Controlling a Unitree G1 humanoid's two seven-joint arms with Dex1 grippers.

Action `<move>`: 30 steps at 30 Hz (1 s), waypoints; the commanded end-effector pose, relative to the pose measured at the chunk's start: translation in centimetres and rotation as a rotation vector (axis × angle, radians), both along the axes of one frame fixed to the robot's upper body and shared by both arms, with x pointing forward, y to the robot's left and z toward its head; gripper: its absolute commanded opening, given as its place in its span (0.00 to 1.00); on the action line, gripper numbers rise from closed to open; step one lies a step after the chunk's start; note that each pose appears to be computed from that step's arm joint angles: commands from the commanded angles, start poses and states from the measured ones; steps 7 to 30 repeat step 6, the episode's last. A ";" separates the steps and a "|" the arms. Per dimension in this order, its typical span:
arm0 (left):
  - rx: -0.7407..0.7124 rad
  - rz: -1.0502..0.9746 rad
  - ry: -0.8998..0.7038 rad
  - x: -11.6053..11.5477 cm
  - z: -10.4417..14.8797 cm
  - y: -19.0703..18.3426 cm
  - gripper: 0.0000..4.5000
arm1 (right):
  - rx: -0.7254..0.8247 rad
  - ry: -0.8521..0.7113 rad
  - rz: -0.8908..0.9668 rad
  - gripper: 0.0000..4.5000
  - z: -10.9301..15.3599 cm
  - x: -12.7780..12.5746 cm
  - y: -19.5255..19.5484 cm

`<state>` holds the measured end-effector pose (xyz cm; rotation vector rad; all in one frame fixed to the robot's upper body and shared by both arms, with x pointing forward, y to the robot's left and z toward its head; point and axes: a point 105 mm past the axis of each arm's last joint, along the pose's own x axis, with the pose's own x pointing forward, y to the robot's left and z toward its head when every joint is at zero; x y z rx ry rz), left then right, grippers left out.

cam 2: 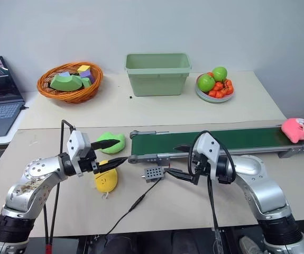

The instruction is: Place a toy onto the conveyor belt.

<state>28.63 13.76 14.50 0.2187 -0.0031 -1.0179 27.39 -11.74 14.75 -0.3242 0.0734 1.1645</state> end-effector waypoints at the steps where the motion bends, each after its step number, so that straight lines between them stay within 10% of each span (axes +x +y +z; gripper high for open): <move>1: -0.023 -0.008 -0.039 -0.5 1.2 0.0 0.79 | 0.008 -0.044 0.027 1.00 1.0 -0.1 0.4; 30: -0.034 -0.002 -0.050 -0.5 1.4 0.2 0.79 | 0.009 -0.043 0.033 1.00 1.0 -0.1 0.4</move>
